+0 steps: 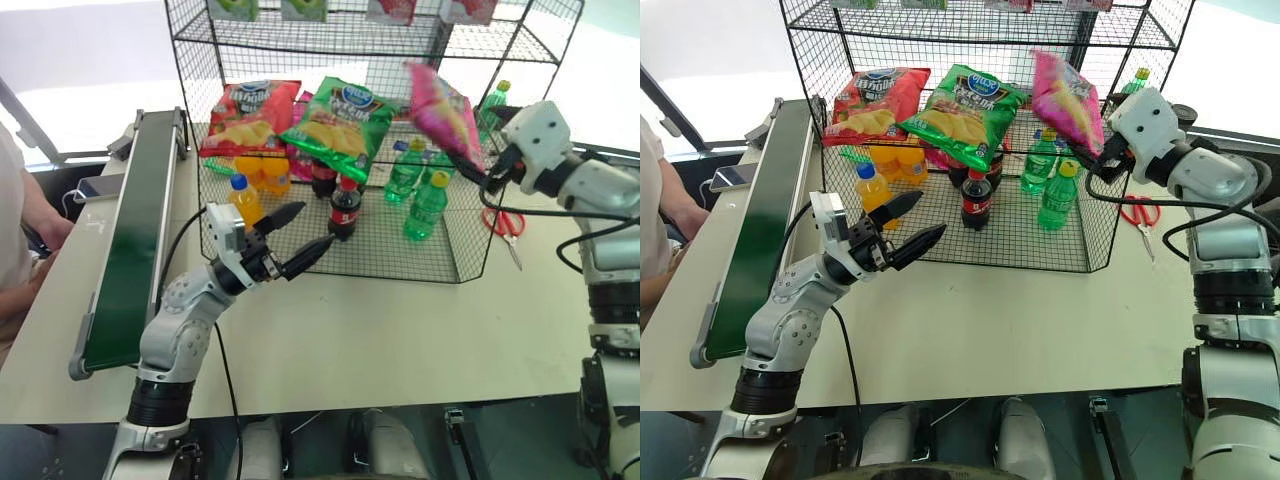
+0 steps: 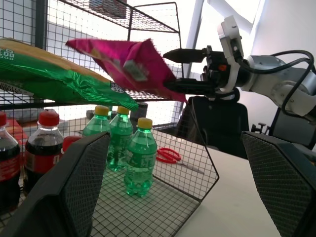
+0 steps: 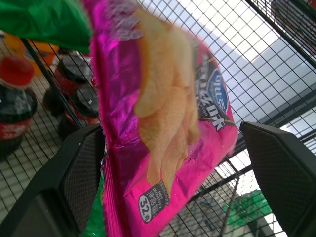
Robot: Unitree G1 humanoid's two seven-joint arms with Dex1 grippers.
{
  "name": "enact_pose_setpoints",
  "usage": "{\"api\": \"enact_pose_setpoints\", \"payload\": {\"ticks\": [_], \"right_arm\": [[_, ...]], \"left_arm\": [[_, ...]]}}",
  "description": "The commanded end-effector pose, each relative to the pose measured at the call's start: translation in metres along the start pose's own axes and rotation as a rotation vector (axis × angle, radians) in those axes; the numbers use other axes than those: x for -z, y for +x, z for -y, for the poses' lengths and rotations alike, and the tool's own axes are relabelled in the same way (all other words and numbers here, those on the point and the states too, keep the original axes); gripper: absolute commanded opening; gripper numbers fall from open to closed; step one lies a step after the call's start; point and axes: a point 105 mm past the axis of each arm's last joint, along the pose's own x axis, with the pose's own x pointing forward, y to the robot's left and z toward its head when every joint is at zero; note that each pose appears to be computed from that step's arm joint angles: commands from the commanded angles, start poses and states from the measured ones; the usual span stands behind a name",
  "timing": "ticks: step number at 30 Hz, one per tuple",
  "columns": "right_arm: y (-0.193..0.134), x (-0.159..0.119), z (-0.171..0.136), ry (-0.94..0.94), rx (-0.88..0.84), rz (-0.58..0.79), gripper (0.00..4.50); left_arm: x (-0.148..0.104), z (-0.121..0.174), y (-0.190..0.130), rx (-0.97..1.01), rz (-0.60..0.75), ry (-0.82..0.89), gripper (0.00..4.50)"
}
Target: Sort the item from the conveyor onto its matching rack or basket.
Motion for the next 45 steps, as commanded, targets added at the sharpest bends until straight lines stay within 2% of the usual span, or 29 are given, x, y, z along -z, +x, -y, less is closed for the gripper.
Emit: {"api": "enact_pose_setpoints", "payload": {"ticks": [1, 4, 9, 15, 20, 23, 27, 30, 34, 38, 40, 43, 45], "right_arm": [[-0.005, -0.016, 0.008, -0.013, 0.032, 0.064, 3.94], [-0.003, -0.01, 0.002, -0.082, 0.005, 0.027, 2.62], [-0.001, -0.001, -0.003, -0.181, -0.008, -0.015, 0.07], [0.007, -0.002, 0.016, -0.329, 0.104, -0.036, 0.02], [0.008, -0.001, 0.015, -0.351, 0.074, -0.032, 0.02], [0.004, -0.002, 0.014, -0.318, 0.066, -0.012, 0.81], [-0.007, -0.006, 0.002, -0.199, -0.028, 0.035, 2.85], [-0.018, -0.013, -0.005, -0.194, -0.093, 0.057, 4.37], [-0.033, -0.027, -0.012, -0.129, -0.125, 0.134, 4.45], [-0.057, -0.058, -0.017, 0.195, -0.154, 0.293, 4.45], [-0.069, -0.059, -0.037, 0.327, -0.247, 0.278, 4.45], [-0.093, -0.043, -0.091, 0.448, -0.423, 0.182, 4.45], [-0.108, -0.029, -0.119, 0.517, -0.475, 0.124, 4.45]], "left_arm": [[-0.007, 0.003, 0.002, 0.024, 0.017, 0.032, 4.5], [-0.006, 0.004, 0.003, 0.024, 0.015, 0.036, 4.5], [-0.005, 0.003, 0.003, 0.023, 0.008, 0.043, 4.5], [-0.003, 0.005, 0.004, 0.027, -0.003, 0.056, 4.5], [-0.003, 0.005, 0.002, 0.02, -0.008, 0.058, 4.5], [-0.001, 0.005, -0.001, 0.014, -0.026, 0.076, 4.5], [0.0, 0.002, -0.006, -0.02, -0.059, 0.095, 4.5], [0.003, -0.007, -0.012, -0.064, -0.115, 0.136, 4.5], [0.0, -0.017, -0.02, -0.099, -0.164, 0.199, 4.5], [-0.007, -0.033, -0.039, -0.172, -0.251, 0.261, 4.5], [-0.008, -0.039, -0.053, -0.188, -0.299, 0.28, 4.5], [-0.006, -0.05, -0.082, -0.216, -0.386, 0.265, 4.5], [-0.012, -0.058, -0.098, -0.254, -0.414, 0.285, 4.5]]}}
